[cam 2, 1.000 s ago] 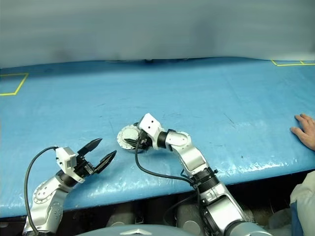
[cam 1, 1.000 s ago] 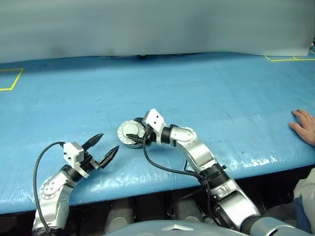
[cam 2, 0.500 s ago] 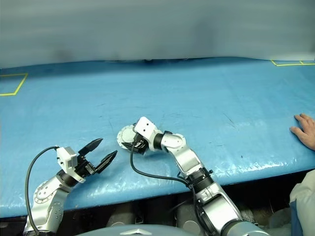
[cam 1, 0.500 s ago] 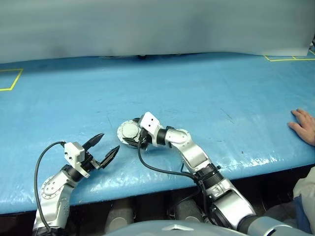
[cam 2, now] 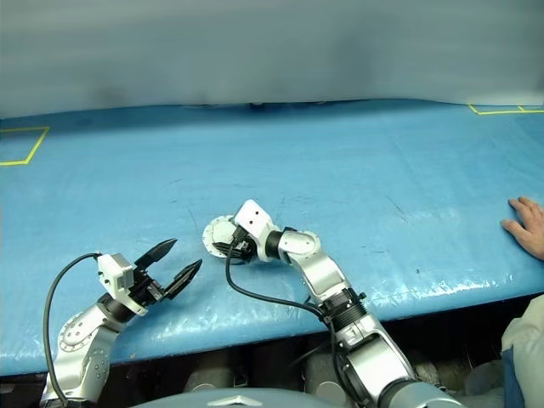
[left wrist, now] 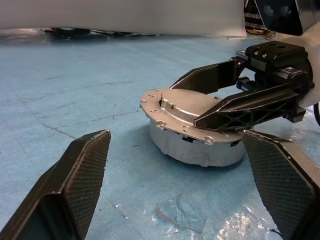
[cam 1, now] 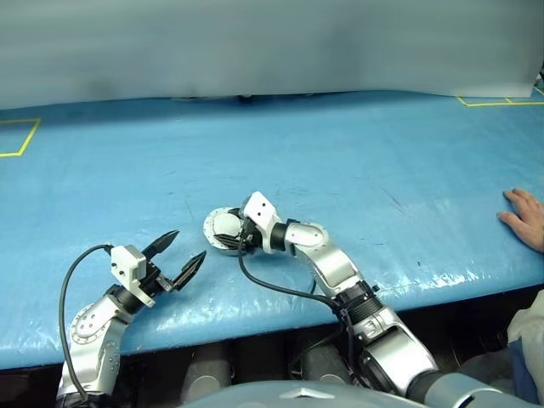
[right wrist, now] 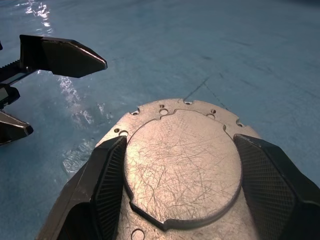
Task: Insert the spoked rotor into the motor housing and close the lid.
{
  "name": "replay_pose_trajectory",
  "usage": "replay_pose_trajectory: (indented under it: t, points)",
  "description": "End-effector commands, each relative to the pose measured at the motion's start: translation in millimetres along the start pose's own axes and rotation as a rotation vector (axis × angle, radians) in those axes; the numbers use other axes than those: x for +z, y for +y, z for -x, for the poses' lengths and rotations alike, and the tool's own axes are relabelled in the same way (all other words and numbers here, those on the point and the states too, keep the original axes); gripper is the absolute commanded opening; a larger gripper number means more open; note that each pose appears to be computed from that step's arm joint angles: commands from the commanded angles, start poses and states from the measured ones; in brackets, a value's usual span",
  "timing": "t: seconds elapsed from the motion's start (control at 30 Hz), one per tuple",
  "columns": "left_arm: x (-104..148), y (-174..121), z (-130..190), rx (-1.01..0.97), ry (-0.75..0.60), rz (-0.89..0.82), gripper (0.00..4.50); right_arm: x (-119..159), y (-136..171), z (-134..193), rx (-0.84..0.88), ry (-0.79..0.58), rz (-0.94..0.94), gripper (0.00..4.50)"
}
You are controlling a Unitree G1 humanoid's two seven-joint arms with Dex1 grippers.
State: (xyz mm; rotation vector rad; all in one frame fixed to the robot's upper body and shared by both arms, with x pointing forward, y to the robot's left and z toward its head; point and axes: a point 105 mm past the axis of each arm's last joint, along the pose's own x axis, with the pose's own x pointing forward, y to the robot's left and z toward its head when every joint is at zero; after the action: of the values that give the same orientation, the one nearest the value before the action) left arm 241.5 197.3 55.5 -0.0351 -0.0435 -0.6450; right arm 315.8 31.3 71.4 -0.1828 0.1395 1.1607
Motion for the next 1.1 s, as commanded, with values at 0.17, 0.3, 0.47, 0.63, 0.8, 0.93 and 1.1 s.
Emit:
replay_pose_trajectory:
  t: [0.17,0.3,0.47,0.63,0.8,0.93,1.1]
  points:
    - [8,-3,-4,-0.024,-0.023,-0.033,4.5,14,4,7,0.036,-0.044,-0.011,3.03]
    - [8,-3,-6,-0.029,-0.023,-0.032,4.5,23,5,8,0.067,-0.055,0.001,3.03]
    - [8,-4,-6,-0.033,-0.025,-0.029,4.5,18,2,7,0.063,-0.018,0.032,3.03]
    - [7,-5,-5,-0.029,-0.023,-0.025,4.5,10,1,7,0.067,0.022,0.049,3.03]
    - [6,-5,-4,-0.027,-0.02,-0.021,4.5,5,-3,8,0.056,0.049,0.063,3.03]
    - [6,-5,-4,-0.028,-0.019,-0.019,4.5,1,-4,9,0.058,0.071,0.072,3.03]
    - [5,-5,-4,-0.03,-0.019,-0.017,4.5,-4,-6,10,0.053,0.097,0.084,3.03]
